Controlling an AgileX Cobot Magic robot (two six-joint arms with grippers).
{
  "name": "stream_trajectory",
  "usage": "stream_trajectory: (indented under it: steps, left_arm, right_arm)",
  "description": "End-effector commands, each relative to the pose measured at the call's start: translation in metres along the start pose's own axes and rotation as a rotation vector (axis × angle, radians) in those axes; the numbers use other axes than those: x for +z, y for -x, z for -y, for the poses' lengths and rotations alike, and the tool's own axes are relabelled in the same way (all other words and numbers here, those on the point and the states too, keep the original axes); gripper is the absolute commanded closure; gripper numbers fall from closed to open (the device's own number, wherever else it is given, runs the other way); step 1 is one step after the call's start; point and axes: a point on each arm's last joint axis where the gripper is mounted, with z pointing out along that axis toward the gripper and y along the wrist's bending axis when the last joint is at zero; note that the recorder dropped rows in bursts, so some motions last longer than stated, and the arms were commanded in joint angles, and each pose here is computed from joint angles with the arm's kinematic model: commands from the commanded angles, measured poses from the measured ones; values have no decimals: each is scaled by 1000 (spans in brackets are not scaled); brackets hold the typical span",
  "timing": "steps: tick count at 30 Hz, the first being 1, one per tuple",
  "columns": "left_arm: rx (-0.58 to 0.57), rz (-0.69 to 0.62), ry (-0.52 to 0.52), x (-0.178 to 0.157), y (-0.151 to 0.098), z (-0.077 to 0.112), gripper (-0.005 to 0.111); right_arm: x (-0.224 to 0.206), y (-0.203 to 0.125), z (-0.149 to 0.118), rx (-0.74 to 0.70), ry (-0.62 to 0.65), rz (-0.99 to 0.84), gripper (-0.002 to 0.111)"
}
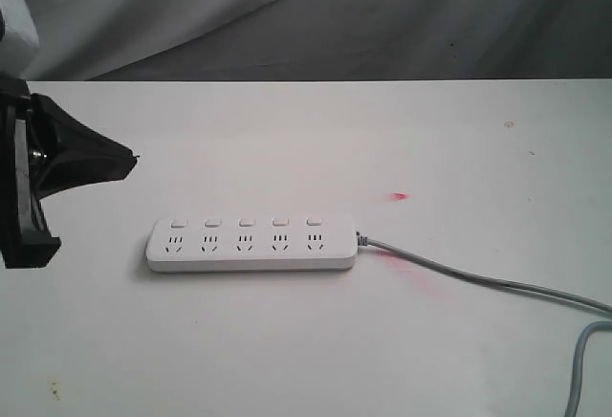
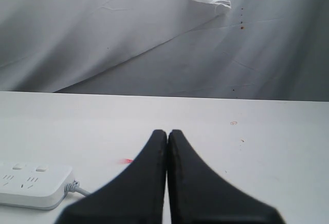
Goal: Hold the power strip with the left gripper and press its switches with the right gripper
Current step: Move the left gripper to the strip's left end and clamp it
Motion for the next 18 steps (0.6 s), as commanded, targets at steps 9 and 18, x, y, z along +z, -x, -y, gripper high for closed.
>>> stream_trajectory:
  steps: [9,18]
  left_arm:
    - [-309,-65,26,47,-54,-72,107]
    - [96,-165,135,74,-78,-98,107]
  right_arm:
    - [0,0,1,-3,-7,13,108]
    - [0,0,1,-3,-7,13,108]
